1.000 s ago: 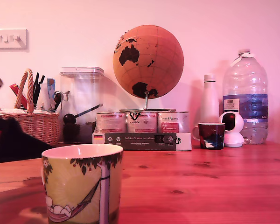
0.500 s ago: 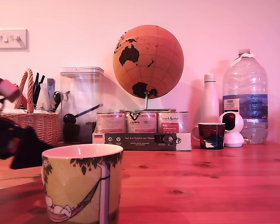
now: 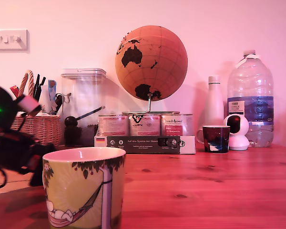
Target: Pick up the coffee capsules on the table and drop them inside the coffee cup
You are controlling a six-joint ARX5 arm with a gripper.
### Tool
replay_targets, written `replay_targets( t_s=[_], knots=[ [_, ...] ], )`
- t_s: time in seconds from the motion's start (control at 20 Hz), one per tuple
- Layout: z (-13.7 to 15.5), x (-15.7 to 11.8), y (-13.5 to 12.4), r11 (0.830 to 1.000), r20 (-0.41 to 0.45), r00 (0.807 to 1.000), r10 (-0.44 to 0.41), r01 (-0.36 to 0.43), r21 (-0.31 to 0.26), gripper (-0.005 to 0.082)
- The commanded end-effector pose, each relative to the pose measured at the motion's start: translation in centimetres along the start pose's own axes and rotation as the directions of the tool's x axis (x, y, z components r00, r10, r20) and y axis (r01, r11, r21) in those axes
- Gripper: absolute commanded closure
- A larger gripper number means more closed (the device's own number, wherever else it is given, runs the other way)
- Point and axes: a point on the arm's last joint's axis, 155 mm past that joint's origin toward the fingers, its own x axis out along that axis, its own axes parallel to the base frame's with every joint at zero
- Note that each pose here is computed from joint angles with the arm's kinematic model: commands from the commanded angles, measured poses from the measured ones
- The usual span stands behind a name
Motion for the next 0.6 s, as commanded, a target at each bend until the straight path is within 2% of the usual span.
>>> replay_targets(
  t_s=[0.0,0.3,0.55],
  knots=[
    [-0.3,0.6,0.1,1.0,-0.01,1.0,0.001,-0.001,0.014,0.0057],
    [0.0,2.3,-0.4,0.999,-0.015,1.0,-0.027,0.027,0.036,0.0057],
    [0.0,2.8,-0.2,0.999,-0.032,0.999,0.0,0.002,0.051,0.0058]
  ],
)
